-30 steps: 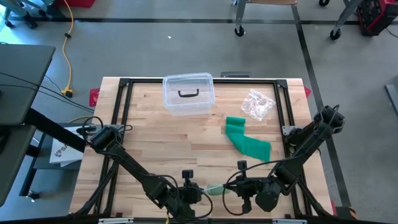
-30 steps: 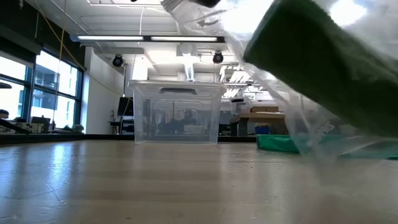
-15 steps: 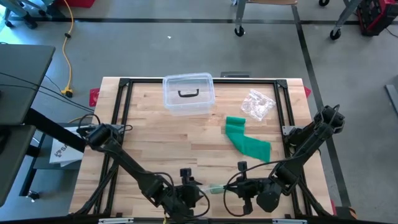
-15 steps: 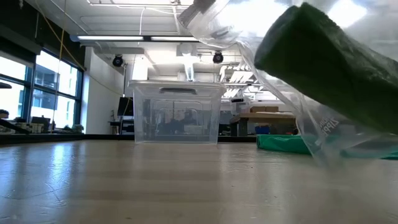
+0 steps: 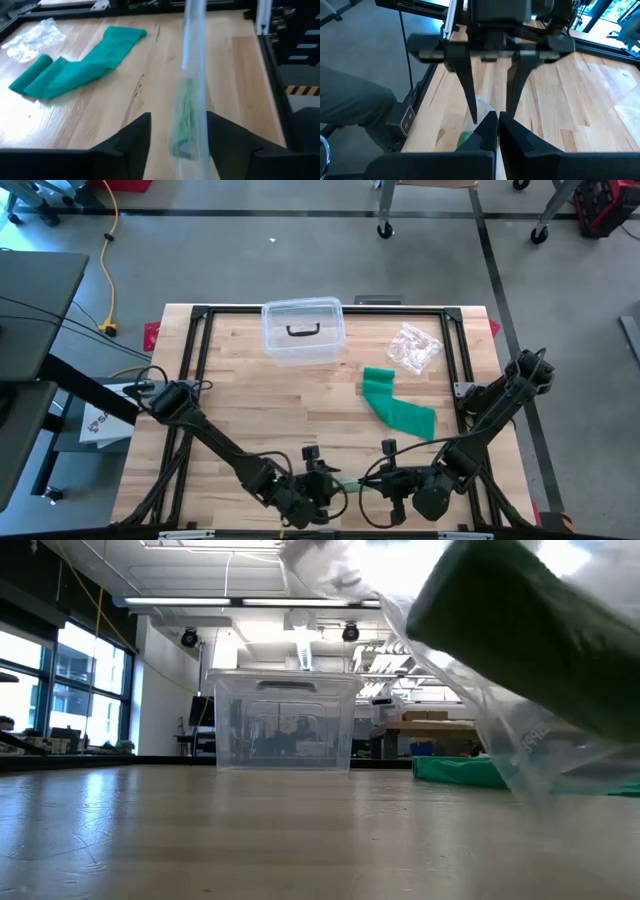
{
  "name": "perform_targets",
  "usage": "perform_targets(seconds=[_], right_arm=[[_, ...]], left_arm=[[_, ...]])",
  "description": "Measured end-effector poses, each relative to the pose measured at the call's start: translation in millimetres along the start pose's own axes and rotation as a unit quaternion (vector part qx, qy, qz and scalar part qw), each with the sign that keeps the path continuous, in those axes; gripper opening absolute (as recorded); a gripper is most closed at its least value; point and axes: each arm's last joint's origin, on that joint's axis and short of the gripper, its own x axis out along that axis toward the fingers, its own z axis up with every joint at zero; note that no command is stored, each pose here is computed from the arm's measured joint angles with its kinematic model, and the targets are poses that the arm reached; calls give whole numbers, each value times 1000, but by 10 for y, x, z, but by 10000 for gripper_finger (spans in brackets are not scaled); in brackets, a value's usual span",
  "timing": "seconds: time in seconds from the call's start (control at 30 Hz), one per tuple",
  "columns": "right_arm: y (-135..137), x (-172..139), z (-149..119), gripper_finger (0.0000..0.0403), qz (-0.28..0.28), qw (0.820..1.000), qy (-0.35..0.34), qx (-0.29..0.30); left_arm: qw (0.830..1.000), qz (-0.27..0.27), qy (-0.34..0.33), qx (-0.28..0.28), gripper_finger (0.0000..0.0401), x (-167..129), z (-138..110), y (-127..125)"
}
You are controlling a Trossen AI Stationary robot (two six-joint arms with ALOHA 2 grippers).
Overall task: Roll bandage
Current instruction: Close the zip bag
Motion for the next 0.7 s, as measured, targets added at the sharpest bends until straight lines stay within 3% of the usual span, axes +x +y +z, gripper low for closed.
perform_targets(seconds=[0.1, 0.27, 0.4, 0.57, 0.7], right_arm=[[1, 1, -1, 0, 0, 1000, 0, 0], [-2, 4, -3, 7, -4, 1000, 0, 6], [-11, 3, -15, 44, -15, 1000, 3, 27], [-36, 0, -78, 101, -34, 999, 26, 32], [-42, -2, -97, 121, -36, 998, 35, 38]], left_arm=[[1000, -6, 8, -5, 133, 37, -7, 19], [999, -16, 45, -4, 19, 22, -15, 96], [990, 33, 129, -47, 12, -124, -44, 319], [952, 153, 228, -135, 3, -494, 16, 761], [910, 258, 291, -141, 1, -734, -29, 1069]])
